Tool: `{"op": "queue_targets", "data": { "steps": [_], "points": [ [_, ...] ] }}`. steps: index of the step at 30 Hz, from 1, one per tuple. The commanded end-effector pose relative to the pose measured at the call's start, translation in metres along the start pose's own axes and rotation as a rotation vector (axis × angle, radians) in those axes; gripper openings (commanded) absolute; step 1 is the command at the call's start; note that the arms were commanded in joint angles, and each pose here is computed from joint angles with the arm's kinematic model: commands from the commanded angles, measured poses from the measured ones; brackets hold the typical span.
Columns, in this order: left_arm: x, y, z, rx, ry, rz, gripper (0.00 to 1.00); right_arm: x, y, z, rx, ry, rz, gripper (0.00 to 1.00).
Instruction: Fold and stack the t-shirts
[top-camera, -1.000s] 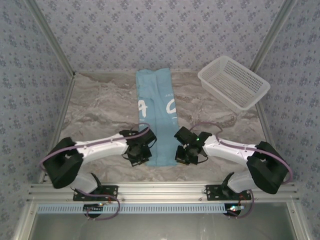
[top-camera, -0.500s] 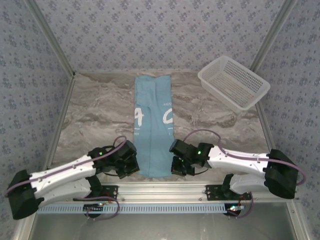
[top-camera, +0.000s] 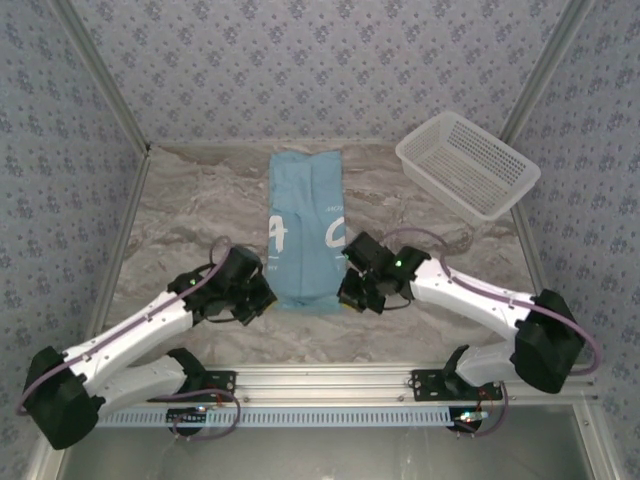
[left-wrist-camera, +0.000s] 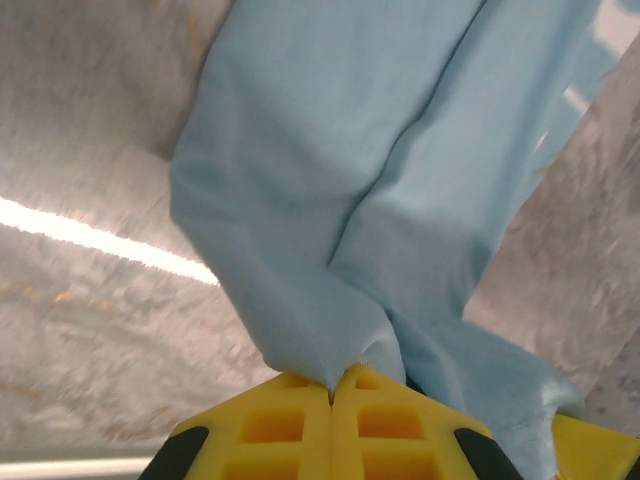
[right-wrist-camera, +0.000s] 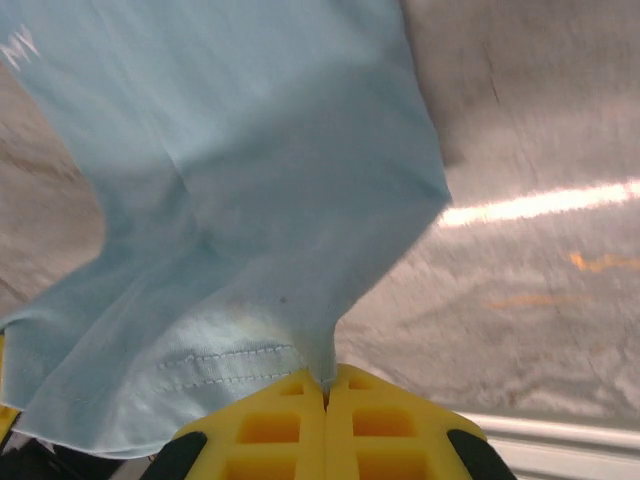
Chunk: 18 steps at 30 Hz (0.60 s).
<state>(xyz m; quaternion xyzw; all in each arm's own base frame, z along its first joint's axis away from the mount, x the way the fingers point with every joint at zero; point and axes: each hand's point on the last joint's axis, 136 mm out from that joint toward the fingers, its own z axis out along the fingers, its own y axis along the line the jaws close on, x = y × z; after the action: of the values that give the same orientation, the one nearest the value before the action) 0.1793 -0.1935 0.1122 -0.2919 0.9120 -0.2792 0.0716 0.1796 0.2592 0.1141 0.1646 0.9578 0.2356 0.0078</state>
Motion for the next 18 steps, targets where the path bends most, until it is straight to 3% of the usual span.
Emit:
{"op": "queue_targets", "data": {
  "steps": [1,9,18],
  "points": [
    [-0.019,-0.039,-0.007,0.071,-0.01,0.046,0.0,-0.023,0.012,-0.006,0.009,-0.003,-0.038,0.0],
    [-0.074,-0.071,0.01,0.066,-0.041,0.044,0.0,-0.1,0.051,-0.003,-0.03,-0.031,-0.042,0.0],
    [-0.136,-0.081,0.065,0.009,-0.013,0.057,0.0,-0.17,0.055,0.037,-0.004,-0.031,0.001,0.0]
  ]
}}
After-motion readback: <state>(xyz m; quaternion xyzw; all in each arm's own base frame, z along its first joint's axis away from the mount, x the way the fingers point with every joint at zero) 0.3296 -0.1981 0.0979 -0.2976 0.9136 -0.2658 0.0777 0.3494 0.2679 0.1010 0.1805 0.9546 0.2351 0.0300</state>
